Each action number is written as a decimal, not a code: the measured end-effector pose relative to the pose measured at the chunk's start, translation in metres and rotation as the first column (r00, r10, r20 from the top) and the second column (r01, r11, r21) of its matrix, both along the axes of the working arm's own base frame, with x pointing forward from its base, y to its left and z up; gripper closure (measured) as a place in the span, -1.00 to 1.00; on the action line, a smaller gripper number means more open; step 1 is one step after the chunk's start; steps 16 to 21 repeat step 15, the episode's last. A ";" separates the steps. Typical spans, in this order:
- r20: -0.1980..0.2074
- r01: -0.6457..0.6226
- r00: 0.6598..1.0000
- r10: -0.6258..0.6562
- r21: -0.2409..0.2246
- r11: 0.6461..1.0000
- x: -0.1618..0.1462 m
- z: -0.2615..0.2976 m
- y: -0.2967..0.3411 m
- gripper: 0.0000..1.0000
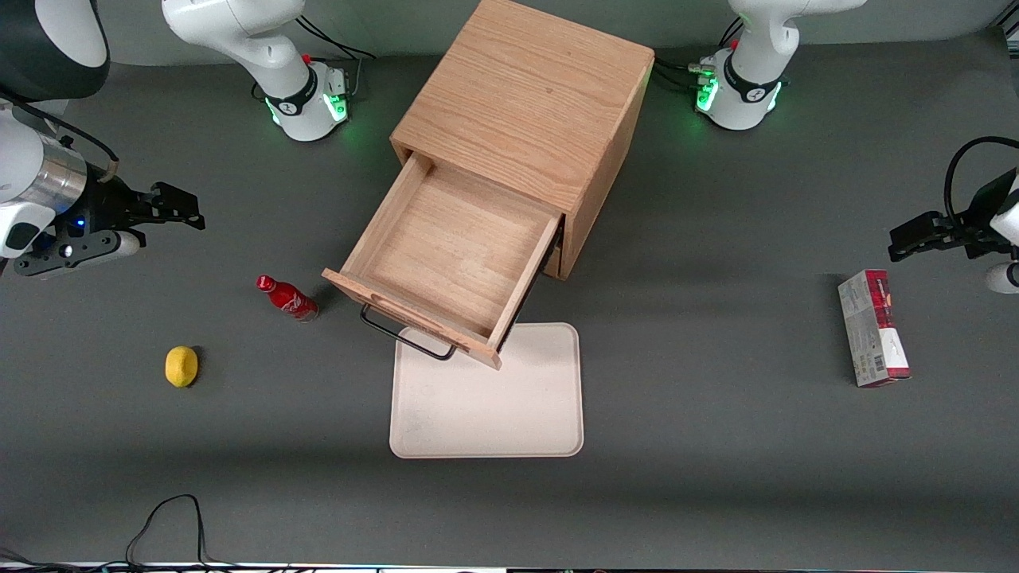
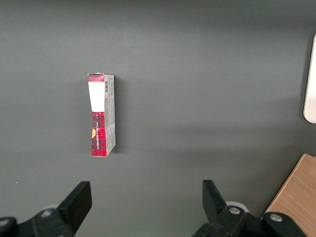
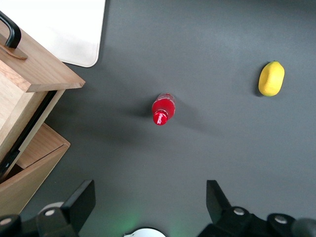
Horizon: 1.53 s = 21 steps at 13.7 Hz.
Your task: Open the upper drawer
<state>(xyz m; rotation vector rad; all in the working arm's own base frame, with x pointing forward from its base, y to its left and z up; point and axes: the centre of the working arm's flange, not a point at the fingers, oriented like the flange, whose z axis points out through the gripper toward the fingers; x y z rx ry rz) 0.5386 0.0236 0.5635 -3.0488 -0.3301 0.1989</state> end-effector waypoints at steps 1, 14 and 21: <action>0.001 0.013 1.000 -0.013 -0.001 1.000 0.000 0.001 -0.003 -1.00; 0.076 0.087 0.993 -0.086 -0.012 0.996 -0.005 0.023 0.013 -1.00; 0.076 0.087 0.993 -0.086 -0.012 0.996 -0.005 0.023 0.013 -1.00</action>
